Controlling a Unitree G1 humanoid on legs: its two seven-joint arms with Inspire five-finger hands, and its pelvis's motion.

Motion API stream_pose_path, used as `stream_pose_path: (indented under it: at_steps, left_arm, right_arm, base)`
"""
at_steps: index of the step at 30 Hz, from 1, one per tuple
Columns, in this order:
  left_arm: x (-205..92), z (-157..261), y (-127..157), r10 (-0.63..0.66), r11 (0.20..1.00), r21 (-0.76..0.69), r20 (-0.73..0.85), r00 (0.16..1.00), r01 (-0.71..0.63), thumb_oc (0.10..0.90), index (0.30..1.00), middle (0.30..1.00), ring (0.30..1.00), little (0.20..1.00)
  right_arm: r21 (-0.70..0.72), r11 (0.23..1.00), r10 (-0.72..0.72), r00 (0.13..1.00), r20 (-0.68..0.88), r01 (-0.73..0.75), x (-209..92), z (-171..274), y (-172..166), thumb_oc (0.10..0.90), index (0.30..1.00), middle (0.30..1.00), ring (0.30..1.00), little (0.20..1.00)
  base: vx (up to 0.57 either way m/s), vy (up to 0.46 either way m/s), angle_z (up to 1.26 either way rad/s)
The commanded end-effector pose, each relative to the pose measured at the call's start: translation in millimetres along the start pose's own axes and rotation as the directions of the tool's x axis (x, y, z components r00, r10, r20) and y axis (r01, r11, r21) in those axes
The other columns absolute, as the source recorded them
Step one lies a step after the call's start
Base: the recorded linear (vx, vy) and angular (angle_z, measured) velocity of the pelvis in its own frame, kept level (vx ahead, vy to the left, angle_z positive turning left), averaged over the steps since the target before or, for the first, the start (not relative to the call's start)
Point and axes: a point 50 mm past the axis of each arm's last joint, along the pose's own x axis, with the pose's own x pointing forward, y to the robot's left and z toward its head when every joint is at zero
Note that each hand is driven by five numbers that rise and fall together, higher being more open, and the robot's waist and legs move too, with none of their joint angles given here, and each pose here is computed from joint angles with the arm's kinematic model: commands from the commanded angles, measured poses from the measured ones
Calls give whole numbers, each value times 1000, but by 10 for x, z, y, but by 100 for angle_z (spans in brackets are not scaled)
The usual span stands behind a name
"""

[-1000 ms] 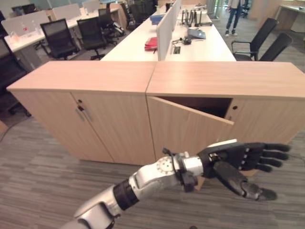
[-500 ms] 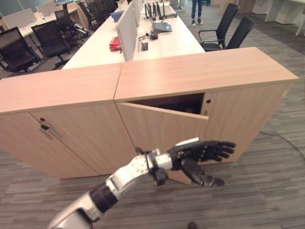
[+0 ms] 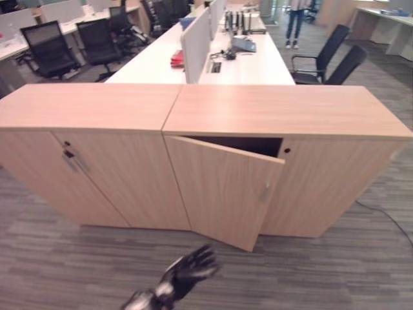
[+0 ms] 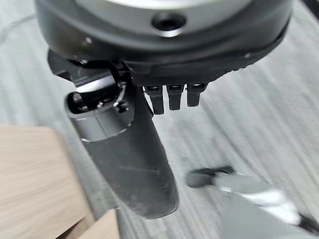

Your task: Put the empty folder in the office cabinet

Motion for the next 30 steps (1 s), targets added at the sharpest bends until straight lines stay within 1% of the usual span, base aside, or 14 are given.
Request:
stream_pose_path:
  at_steps: [1, 4, 5, 8, 9, 12, 13, 14, 17, 19, 22, 26, 27, 30]
  left_arm:
    - [173, 303, -239, -48, 994, 103, 155, 987, 33, 800, 900, 900, 900, 900]
    - [95, 47, 95, 174, 981, 66, 96, 980, -180, 800, 900, 900, 900, 900]
    - [2, -131, 283, 299, 952, 52, 41, 953, -301, 800, 900, 900, 900, 900]
    - [-84, -281, 385, 364, 927, 105, -14, 931, -361, 800, 900, 900, 900, 900]
    - [-117, -372, 405, 385, 909, 195, -58, 921, -368, 800, 900, 900, 900, 900]
    - [-107, -392, 341, 382, 888, 284, -17, 924, -362, 800, 900, 900, 900, 900]
    - [-108, -392, 342, 383, 888, 283, -17, 924, -363, 800, 900, 900, 900, 900]
    - [-171, -528, 370, 407, 875, 311, -59, 911, -371, 800, 900, 900, 900, 900]
    - [-256, -714, 411, 443, 868, 314, -135, 886, -386, 800, 900, 900, 900, 900]
    - [-336, -883, 433, 476, 866, 279, -201, 856, -415, 800, 900, 900, 900, 900]
    - [-318, -899, 405, 466, 873, 271, -211, 859, -406, 800, 900, 900, 900, 900]
    - [-256, -827, 374, 449, 884, 236, -190, 873, -403, 800, 900, 900, 900, 900]
    - [-184, -737, 335, 421, 903, 164, -166, 892, -396, 800, 900, 900, 900, 900]
    - [-117, -619, 304, 391, 918, 120, -126, 912, -377, 800, 900, 900, 900, 900]
  right_arm:
    - [51, 998, -37, 999, 19, 36, -32, 18, -155, 800, 900, 900, 900, 900]
    - [47, 999, -25, 1000, -8, 26, -28, -108, -142, 800, 900, 900, 900, 900]
    - [39, 999, -25, 999, -38, 26, -33, -242, -147, 800, 900, 900, 900, 900]
    - [39, 999, -21, 999, -46, 23, -33, -308, -137, 800, 900, 900, 900, 900]
    - [25, 999, -32, 999, -35, 33, -11, -161, -50, 800, 900, 900, 900, 900]
    - [84, 996, 1, 1000, 6, -1, 46, -31, 371, 800, 900, 900, 900, 900]
    - [83, 997, 1, 1000, 6, -2, 46, -31, 374, 800, 900, 900, 900, 900]
    - [75, 996, 50, 998, 24, -51, 61, -23, 592, 800, 900, 900, 900, 900]
    - [20, 995, 95, 995, 33, -96, 65, -46, 769, 800, 900, 900, 900, 900]
    - [-55, 995, 86, 996, 5, -85, 65, -143, 661, 800, 900, 900, 900, 900]
    - [-95, 993, 69, 998, -7, -69, 63, -167, 590, 800, 900, 900, 900, 900]
    - [-96, 995, 39, 999, -13, -40, 57, -153, 473, 800, 900, 900, 900, 900]
    - [-88, 996, 14, 1000, -22, -16, 48, -134, 357, 800, 900, 900, 900, 900]
    - [-77, 997, -9, 1000, -20, 8, 37, -86, 261, 800, 900, 900, 900, 900]
  base:
    - [-43, 81, 13]
    - [-9, 144, -5]
    - [5, 124, -10]
    - [80, 100, -1]
    - [99, 105, -4]
    - [-30, 137, 6]
    - [19, 100, 50]
    - [9, 43, 35]
    - [8, 38, 11]
    - [33, 18, 5]
    - [15, 17, -10]
    - [-15, 21, -7]
    - [5, 21, -16]
    - [-18, 29, -23]
